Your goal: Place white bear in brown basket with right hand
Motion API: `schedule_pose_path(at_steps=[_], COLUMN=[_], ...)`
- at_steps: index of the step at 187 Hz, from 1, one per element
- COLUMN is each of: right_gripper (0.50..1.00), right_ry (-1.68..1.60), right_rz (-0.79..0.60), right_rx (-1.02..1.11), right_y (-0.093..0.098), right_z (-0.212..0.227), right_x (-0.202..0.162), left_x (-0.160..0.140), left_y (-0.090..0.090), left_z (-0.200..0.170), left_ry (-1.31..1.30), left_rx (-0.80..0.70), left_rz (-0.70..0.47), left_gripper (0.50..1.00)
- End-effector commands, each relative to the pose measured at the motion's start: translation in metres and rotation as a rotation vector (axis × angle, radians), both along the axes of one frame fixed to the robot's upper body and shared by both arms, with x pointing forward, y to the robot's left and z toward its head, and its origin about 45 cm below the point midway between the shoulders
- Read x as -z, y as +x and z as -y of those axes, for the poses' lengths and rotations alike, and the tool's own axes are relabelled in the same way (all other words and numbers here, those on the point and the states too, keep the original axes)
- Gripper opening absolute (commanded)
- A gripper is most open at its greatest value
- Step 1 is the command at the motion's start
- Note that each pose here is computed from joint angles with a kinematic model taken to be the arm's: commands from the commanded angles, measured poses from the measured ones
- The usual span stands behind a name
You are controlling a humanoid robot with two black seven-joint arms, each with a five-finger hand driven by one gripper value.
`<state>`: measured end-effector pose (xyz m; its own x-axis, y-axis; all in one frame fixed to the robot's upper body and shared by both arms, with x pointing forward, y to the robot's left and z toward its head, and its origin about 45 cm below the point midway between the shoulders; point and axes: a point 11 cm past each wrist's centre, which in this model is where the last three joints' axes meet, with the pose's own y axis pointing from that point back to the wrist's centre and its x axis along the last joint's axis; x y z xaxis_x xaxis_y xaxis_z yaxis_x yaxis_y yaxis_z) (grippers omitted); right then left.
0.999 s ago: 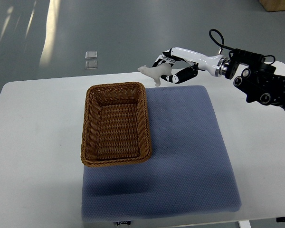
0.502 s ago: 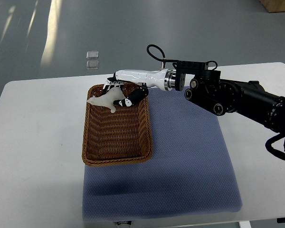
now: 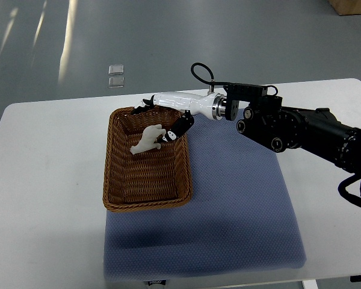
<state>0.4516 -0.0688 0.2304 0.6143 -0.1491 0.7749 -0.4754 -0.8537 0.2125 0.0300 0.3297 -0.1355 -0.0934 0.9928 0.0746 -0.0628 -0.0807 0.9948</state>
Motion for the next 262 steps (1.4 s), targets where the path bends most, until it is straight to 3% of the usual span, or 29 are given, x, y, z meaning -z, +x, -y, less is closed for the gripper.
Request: schedule_pose_path(at_steps=[1, 61, 83, 136, 186, 262], right_gripper=[0.850, 0.860, 0.860, 0.860, 0.895, 0.911], right_ry=[0.027, 0.322, 0.480, 0.867, 1.157, 1.209], right_rz=[0.013, -0.077, -0.176, -0.409, -0.581, -0.650], right_rx=[0.023, 0.328, 0.539, 0.958, 1.150, 1.187], right_y=[0.002, 0.024, 0.031, 0.021, 0.014, 0.007], right_z=[0.002, 0.073, 0.123, 0.224, 0.251, 0.254], right_x=[-0.001, -0.003, 0.007, 0.046, 0.066, 0.079], left_x=[0.000, 0.000, 0.000, 0.000, 0.000, 0.000], left_y=[0.000, 0.000, 0.000, 0.001, 0.001, 0.003], left_z=[-0.001, -0.001, -0.001, -0.001, -0.001, -0.001], left_ry=[0.002, 0.001, 0.002, 0.002, 0.003, 0.003], left_rx=[0.001, -0.002, -0.001, -0.002, -0.004, -0.003], left_rz=[0.000, 0.000, 0.000, 0.003, 0.002, 0.004], left_gripper=[1.000, 1.000, 1.000, 1.000, 1.000, 1.000])
